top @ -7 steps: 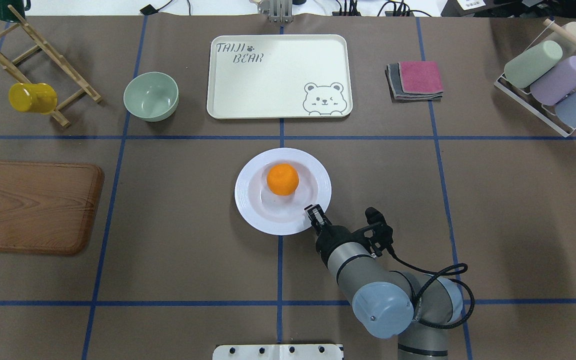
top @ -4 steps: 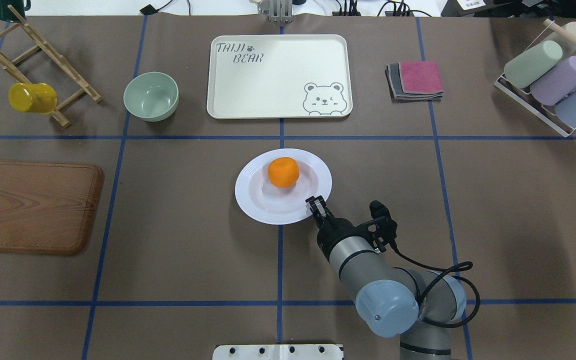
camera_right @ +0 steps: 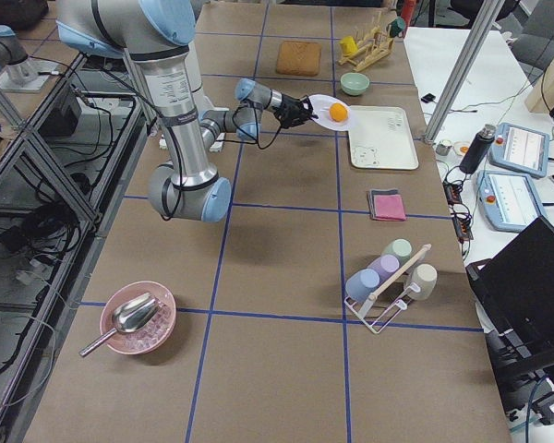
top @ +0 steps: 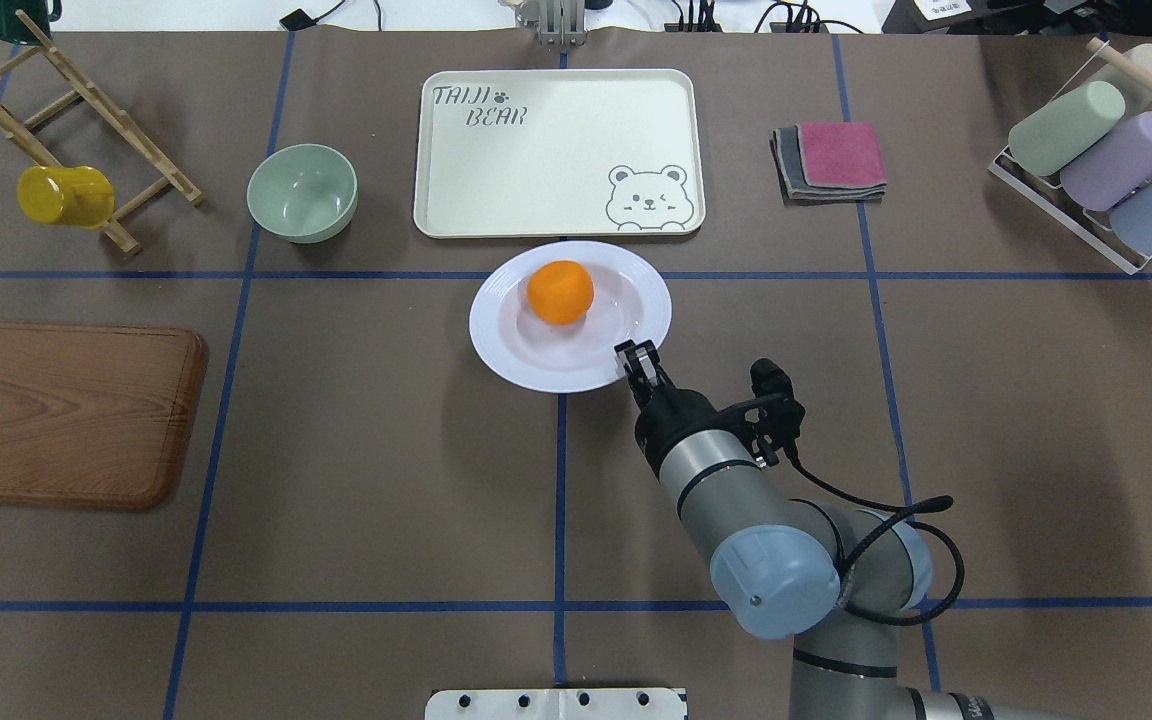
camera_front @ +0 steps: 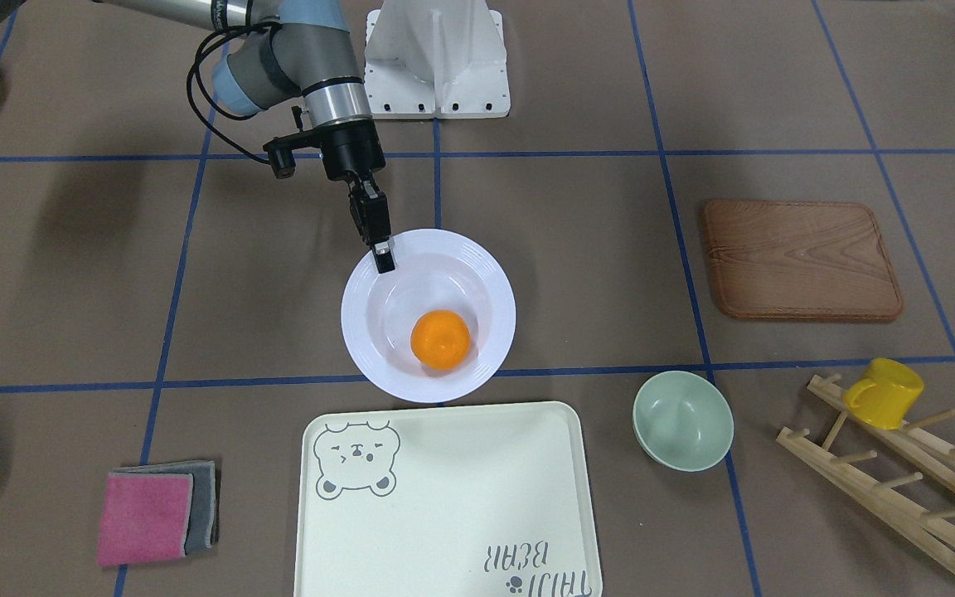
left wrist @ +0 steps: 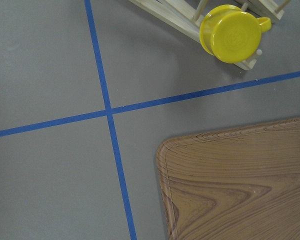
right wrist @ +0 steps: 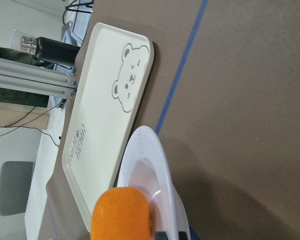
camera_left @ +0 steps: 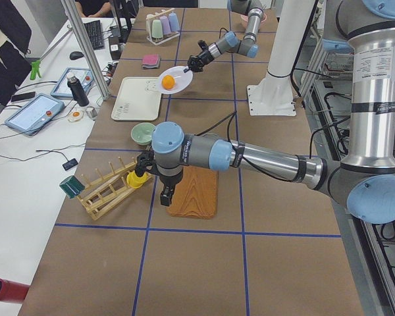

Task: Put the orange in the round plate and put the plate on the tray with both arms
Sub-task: 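Slide the plate with the orange onto the bear tray using the right gripper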

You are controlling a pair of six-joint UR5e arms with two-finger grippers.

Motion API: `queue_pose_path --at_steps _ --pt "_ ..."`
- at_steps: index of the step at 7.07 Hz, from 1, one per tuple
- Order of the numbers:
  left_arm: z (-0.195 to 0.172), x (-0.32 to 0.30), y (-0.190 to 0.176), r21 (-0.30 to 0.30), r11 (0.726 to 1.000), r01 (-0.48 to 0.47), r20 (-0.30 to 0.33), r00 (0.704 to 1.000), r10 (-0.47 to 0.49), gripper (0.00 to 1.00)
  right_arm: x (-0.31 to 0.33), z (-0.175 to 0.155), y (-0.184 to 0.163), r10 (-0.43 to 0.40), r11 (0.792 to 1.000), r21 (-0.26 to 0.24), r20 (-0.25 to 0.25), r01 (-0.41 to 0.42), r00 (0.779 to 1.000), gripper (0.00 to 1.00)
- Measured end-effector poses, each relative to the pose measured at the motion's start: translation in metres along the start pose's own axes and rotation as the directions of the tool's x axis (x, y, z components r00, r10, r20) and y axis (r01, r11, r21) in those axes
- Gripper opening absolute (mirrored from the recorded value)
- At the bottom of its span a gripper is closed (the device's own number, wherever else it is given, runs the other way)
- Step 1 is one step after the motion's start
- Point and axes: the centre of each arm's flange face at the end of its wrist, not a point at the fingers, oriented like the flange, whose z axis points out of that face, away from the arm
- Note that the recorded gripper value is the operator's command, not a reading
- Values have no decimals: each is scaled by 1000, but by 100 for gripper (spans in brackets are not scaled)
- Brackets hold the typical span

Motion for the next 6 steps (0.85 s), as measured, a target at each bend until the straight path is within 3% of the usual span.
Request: queue_pose_path --at_steps 2,3,4,6 --pt "0 0 -1 0 1000 -1 1 1000 1 99 -35 102 8 70 989 130 7 -70 998 0" --pt "0 1 -2 1 1000 1 2 1000 -1 99 -51 141 12 96 980 177 2 -95 995 14" --pt "-1 1 -2 2 1000 5 3 1000 -5 99 -59 169 17 112 970 216 -7 -108 994 99" --pt "-1 1 -1 3 1000 7 4 1000 -7 99 -54 191 24 92 965 252 -37 -80 995 100"
